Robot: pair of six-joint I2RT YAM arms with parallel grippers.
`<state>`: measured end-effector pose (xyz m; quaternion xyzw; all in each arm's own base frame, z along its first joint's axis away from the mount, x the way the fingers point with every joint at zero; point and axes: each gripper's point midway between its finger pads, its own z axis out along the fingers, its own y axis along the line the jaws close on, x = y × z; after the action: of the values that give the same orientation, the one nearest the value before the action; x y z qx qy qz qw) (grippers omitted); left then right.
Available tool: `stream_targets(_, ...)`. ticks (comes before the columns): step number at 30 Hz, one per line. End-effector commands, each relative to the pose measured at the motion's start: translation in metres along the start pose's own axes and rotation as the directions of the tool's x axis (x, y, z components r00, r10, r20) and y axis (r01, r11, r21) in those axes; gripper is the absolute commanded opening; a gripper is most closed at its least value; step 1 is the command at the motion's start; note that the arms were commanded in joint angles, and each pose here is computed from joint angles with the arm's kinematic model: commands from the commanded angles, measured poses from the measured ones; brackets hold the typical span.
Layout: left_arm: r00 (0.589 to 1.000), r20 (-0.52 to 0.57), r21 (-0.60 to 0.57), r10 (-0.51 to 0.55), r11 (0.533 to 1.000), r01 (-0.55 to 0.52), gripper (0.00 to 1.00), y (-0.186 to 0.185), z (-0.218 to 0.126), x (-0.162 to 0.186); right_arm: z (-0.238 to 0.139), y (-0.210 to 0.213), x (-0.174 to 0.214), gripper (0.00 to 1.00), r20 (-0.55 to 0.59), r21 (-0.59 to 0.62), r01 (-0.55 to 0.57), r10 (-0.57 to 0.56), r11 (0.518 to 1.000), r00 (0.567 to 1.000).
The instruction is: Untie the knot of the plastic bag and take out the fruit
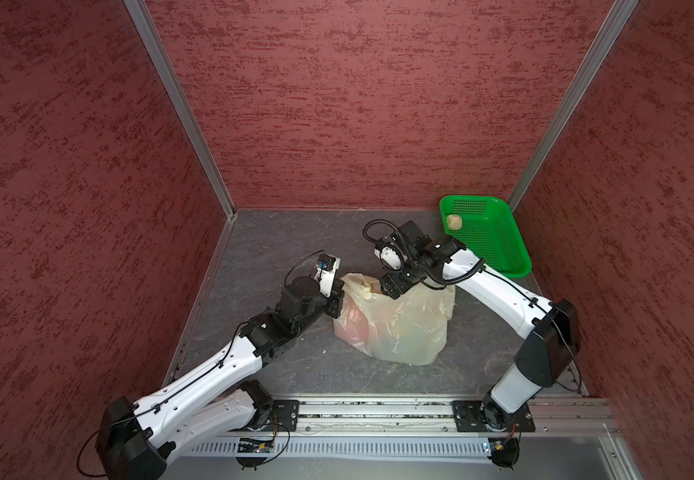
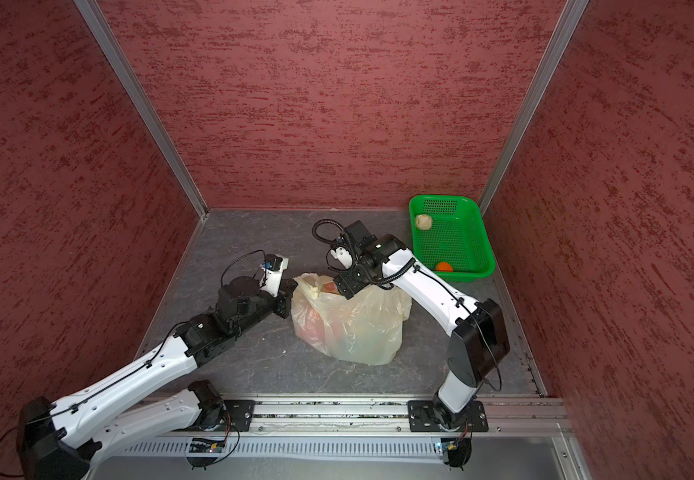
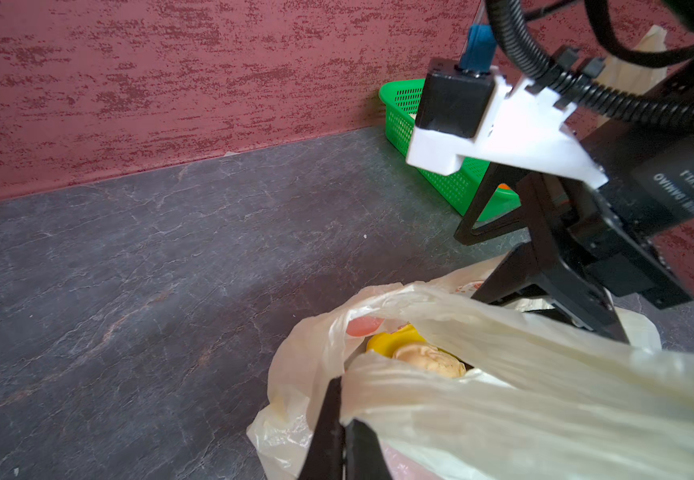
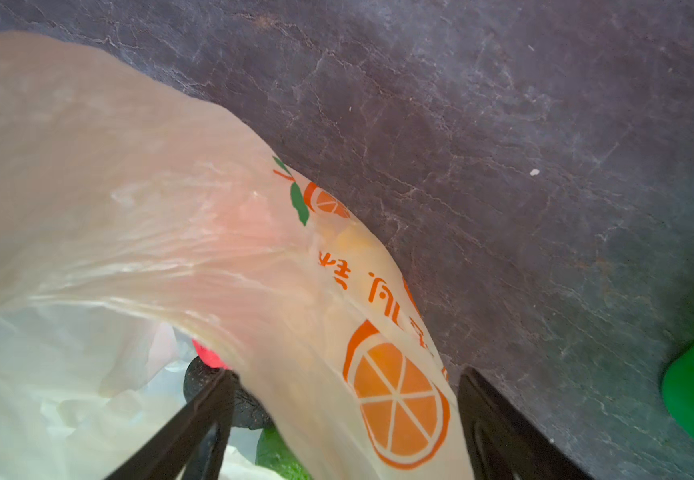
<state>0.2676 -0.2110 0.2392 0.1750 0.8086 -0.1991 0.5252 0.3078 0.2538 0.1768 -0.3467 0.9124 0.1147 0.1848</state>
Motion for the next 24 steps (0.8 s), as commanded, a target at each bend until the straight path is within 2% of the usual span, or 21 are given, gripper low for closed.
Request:
stream_targets(1, 0.999, 0.019, -0.002, -0.028, 1.0, 0.028, 0.0, 0.002, -0.006, -0.005, 0.003, 0.004, -0.021, 0.64, 0.081, -0.025, -0.001, 0.003, 1.0, 0.997)
stream_targets(5, 0.999, 0.005, 0.027, -0.04, 0.999, 0.04, 0.0, -0.001, -0.01, 0.0, -0.008, 0.01, -0.04, 0.17, 0.165, -0.056, -0.022, 0.031, 0.998, 0.986)
stream_targets(7, 0.999, -0.005, 0.044, -0.044, 0.998, 0.045, 0.03, -0.003, -0.015, 0.003, -0.022, 0.008, -0.05, 0.0, 0.211, -0.046, -0.036, 0.045, 0.998, 0.977)
stream_targets(9, 0.999, -0.004, 0.052, -0.051, 0.997, 0.051, 0.35, -0.004, -0.023, 0.003, -0.035, 0.005, -0.058, 0.0, 0.25, -0.024, -0.049, 0.054, 0.998, 0.967)
stream_targets(10, 0.999, -0.002, 0.051, -0.053, 0.997, 0.053, 0.54, -0.002, -0.028, 0.003, -0.043, 0.003, -0.062, 0.0, 0.273, -0.01, -0.054, 0.055, 0.998, 0.961)
stream_targets(11, 0.999, 0.003, 0.052, -0.054, 0.997, 0.054, 0.66, -0.001, -0.034, 0.002, -0.05, 0.002, -0.065, 0.0, 0.287, -0.001, -0.058, 0.055, 0.998, 0.956)
stream_targets(14, 0.998, 0.014, 0.054, -0.055, 0.997, 0.055, 0.87, 0.001, -0.052, 0.002, -0.061, 0.0, -0.071, 0.0, 0.308, 0.011, -0.06, 0.054, 0.998, 0.95)
stream_targets(19, 0.997, 0.04, 0.012, -0.066, 0.998, 0.065, 0.99, 0.012, -0.07, -0.006, -0.071, 0.004, -0.077, 0.0, 0.345, -0.011, -0.064, 0.064, 0.998, 0.937)
stream_targets(24, 0.995, 0.069, 0.02, -0.066, 0.998, 0.065, 1.0, 0.01, -0.069, -0.032, -0.076, 0.005, -0.077, 0.0, 0.361, -0.015, -0.07, 0.071, 0.997, 0.93)
